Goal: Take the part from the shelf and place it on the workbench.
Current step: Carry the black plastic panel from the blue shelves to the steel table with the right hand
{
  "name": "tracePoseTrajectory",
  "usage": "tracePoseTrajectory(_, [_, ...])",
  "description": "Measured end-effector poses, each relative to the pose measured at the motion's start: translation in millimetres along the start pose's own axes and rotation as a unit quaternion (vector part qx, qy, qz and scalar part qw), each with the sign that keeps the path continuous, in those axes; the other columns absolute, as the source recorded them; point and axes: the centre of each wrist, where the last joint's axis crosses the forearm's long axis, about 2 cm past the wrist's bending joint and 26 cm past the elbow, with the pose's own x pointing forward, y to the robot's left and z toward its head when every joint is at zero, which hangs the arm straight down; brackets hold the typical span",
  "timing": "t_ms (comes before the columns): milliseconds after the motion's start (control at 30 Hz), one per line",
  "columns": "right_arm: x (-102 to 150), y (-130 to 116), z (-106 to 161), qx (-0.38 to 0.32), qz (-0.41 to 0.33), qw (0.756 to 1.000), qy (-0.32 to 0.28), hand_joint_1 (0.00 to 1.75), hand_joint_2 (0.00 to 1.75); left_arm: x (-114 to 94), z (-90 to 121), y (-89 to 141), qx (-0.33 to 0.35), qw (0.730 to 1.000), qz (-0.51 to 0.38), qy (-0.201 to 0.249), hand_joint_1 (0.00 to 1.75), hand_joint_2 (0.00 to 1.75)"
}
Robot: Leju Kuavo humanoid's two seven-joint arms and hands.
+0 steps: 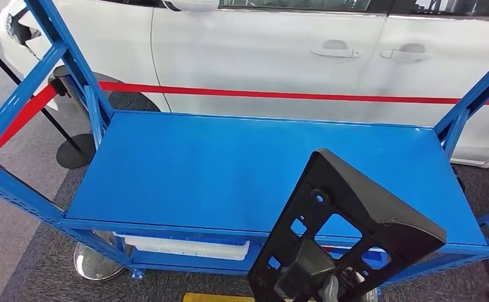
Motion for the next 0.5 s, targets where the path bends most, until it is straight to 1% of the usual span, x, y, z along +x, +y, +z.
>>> tracePoseTrajectory(500, [0.2, 5.8, -5.2, 0.016, -0.004, 1.000, -0.011, 1.75, 1.75, -0.1, 0.2, -1.0, -0.008, 1.000, -0.007, 0.005, 0.00, 0.00])
